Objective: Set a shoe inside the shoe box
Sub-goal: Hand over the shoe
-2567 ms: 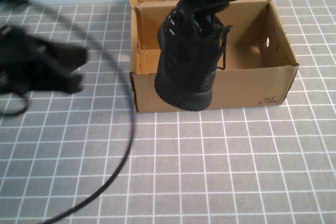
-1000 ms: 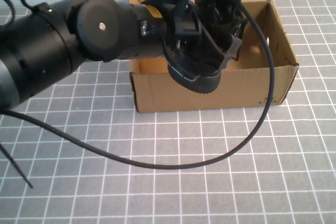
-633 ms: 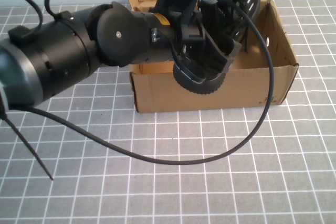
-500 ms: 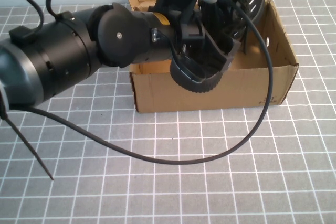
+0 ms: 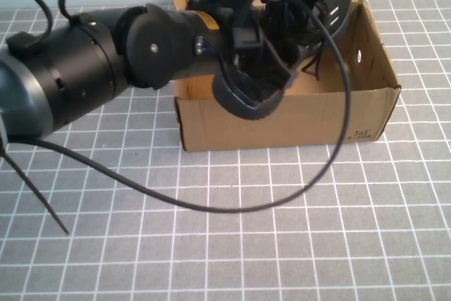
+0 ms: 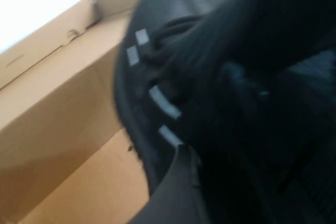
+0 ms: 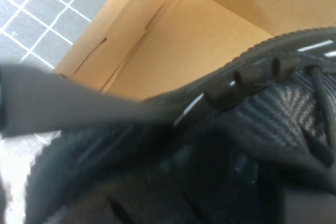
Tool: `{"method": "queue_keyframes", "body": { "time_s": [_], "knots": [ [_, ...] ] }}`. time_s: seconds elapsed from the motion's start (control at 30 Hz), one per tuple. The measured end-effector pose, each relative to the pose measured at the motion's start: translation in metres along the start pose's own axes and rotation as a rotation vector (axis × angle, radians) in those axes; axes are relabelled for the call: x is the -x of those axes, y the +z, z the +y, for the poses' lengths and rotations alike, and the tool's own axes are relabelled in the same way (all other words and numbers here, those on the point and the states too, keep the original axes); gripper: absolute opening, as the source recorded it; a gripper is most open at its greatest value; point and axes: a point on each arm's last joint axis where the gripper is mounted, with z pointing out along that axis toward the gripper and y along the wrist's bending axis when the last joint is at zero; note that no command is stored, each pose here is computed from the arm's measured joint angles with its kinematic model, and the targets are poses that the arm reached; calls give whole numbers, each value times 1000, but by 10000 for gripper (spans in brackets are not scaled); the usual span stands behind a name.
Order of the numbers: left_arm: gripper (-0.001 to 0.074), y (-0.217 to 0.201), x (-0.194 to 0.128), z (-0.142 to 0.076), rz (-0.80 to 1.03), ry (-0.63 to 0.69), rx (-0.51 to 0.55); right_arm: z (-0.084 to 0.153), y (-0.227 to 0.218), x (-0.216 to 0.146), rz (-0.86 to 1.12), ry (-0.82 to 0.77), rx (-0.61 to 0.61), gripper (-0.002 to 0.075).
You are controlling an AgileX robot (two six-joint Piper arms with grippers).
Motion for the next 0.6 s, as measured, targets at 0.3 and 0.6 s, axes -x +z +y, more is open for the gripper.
{"method": "queue_keyframes", "body": {
  "time_s": [0.3, 0.6],
  "knots": [
    [615, 13, -13, 6, 51, -32, 3, 0, 2, 0, 5, -9, 7, -6],
    [588, 23, -18, 6, 60, -20, 9, -5, 5, -1, 12, -22, -5, -6]
  ]
}}
